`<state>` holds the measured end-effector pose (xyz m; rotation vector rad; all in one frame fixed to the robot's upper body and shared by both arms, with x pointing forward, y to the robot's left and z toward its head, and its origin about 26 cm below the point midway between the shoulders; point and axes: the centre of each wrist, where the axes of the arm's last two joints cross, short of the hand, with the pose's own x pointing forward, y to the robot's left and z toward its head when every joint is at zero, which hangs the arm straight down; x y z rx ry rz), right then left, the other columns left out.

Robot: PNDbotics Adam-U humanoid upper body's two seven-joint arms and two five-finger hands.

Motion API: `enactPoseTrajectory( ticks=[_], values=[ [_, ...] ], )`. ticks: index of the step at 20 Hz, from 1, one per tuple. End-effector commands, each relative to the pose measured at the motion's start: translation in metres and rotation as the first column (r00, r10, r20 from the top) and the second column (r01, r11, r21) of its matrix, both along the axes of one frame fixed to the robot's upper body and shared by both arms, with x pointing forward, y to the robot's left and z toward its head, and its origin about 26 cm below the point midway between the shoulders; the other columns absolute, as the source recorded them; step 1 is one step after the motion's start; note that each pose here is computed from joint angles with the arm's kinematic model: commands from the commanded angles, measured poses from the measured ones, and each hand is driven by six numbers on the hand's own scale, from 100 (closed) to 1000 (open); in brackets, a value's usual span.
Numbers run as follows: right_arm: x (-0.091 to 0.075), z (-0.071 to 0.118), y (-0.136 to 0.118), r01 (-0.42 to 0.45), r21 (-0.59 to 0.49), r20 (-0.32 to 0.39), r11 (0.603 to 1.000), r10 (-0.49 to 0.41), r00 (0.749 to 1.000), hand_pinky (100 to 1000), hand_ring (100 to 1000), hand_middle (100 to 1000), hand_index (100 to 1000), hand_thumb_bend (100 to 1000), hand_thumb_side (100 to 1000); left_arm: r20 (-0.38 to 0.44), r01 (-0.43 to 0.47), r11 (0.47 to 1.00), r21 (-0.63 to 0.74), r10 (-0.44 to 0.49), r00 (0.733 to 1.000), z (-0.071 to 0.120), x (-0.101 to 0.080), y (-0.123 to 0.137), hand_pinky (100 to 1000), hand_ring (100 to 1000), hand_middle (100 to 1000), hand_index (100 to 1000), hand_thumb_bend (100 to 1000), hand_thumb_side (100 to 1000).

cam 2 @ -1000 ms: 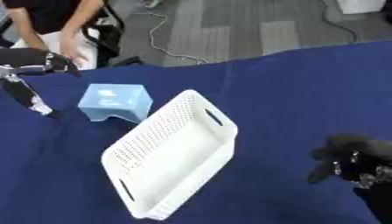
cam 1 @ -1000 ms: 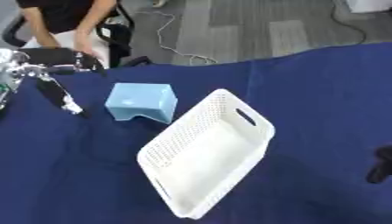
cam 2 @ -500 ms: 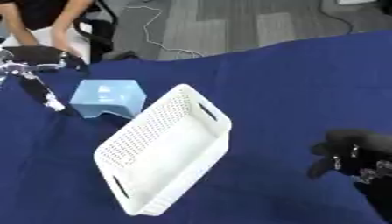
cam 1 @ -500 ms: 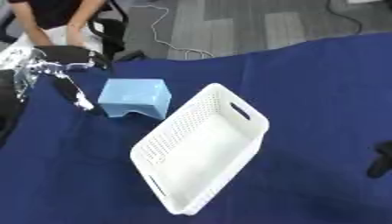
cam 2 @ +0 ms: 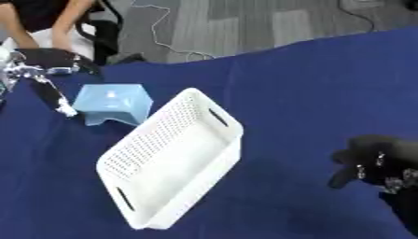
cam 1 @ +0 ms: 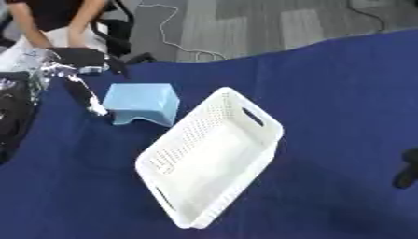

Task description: Pick up objects on the table and place them in the box.

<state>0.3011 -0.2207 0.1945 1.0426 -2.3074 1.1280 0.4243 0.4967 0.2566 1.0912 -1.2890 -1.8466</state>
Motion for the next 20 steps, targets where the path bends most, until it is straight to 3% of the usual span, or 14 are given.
enactPoseTrajectory(
  ticks=[1,20],
  values=[
    [-0.001,0.007,0.002,-0.056,-0.023,0.141,0.998,0.059,0.988,744,893,919,960,100,789,0.034,-0.015,1.000,0.005,0.015,0.999,0.014,-0.002,0.004,740,772,774,849,973,666],
    [0.001,0.017,0.011,-0.088,-0.015,0.167,0.996,0.089,0.982,744,892,919,959,100,788,-0.017,0.004,1.000,-0.019,-0.004,1.000,-0.013,0.014,-0.018,718,758,762,835,926,695]
  ],
)
